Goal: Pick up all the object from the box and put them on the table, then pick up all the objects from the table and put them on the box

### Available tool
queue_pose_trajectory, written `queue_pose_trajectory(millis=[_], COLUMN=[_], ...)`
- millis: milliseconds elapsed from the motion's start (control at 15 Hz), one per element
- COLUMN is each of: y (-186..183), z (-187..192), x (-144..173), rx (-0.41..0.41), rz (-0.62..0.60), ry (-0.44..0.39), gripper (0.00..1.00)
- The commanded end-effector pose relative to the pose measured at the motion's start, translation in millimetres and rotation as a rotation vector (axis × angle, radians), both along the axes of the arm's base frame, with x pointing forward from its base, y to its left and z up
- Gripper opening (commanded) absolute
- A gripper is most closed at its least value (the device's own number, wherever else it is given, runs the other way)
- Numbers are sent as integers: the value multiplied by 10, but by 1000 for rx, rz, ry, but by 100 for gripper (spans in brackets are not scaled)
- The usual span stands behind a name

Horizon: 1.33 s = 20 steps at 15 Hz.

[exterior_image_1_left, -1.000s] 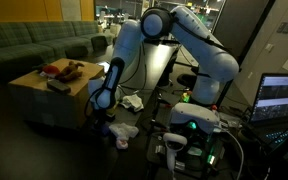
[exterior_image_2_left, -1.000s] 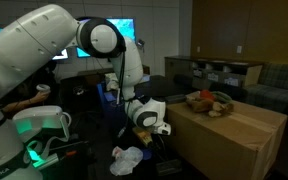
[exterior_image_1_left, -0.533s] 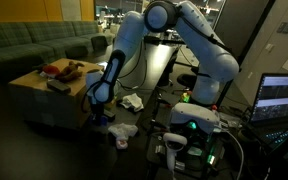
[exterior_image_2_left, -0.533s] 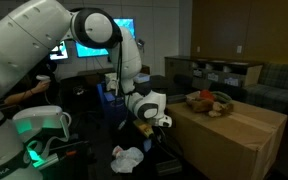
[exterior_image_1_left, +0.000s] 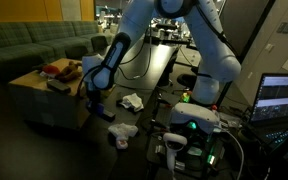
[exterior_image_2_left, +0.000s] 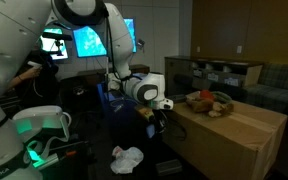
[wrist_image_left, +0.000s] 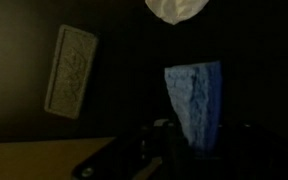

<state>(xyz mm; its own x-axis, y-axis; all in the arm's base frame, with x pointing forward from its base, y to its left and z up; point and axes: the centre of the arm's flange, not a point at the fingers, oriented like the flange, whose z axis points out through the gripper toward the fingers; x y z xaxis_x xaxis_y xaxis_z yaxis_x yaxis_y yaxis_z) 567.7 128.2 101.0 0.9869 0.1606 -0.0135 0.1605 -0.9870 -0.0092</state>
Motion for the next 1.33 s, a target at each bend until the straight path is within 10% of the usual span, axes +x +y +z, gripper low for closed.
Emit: queue_pose_trajectory(millis=[0, 667, 1267], y=[-104, -605, -1168], z=[621, 1854, 1883], x=[-259, -98, 970], rx=[-95, -398, -424], rz=[-52, -404, -534], ry=[5, -148, -216], gripper=[7, 6, 6])
